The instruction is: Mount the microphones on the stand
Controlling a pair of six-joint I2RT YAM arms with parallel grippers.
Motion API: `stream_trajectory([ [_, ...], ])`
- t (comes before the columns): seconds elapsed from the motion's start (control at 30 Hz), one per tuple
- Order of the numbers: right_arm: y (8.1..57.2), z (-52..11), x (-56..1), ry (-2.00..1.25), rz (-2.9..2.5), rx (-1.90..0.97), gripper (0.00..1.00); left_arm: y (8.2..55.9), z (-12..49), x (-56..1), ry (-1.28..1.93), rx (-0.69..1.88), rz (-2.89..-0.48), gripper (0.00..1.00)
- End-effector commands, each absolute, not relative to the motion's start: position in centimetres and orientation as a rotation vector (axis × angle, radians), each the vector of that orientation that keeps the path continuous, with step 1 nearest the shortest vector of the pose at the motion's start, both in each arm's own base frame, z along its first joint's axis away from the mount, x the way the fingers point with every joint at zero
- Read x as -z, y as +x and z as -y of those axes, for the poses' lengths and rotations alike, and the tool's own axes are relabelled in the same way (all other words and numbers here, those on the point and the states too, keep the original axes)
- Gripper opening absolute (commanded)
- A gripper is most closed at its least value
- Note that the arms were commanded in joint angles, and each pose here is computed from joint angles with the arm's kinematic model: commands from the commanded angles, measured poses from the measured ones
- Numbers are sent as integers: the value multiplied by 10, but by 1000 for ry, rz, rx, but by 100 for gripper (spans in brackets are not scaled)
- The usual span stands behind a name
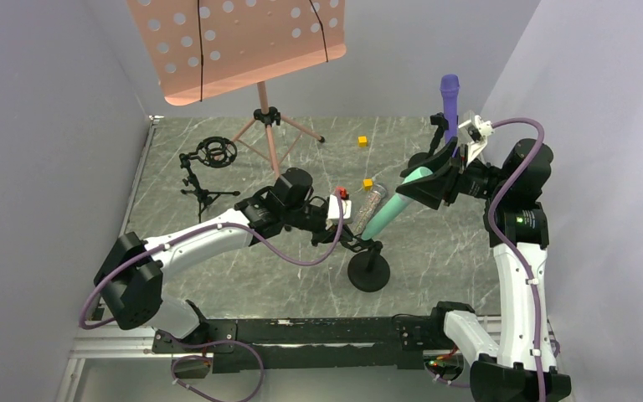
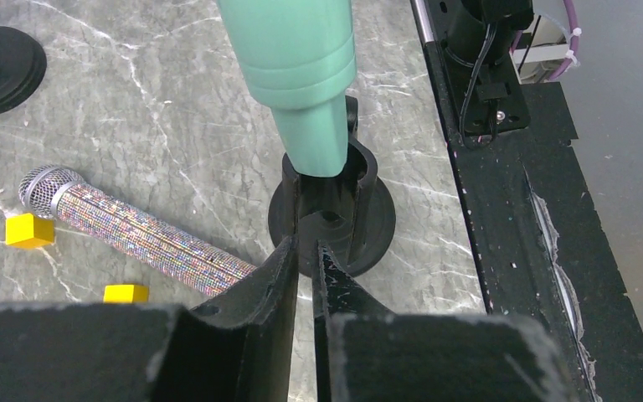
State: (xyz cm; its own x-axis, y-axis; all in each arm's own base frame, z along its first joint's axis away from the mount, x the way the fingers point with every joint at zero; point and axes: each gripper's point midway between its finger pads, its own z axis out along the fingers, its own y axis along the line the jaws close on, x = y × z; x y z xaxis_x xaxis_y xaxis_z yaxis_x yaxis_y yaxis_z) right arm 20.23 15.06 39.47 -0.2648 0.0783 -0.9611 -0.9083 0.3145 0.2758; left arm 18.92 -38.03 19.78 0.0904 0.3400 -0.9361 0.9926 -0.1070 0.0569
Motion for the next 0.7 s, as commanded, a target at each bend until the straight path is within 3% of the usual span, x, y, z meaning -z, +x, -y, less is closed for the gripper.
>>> stream_trajectory([
  [0.0,203,-149,-400,-813,-1486,-1110,11,181,386,-204,1606,1064,-1300,17],
  [0.67,203,-148,-396,-803,-1491,-1115,11,176,376,-214,1557,1041,-1276,14],
])
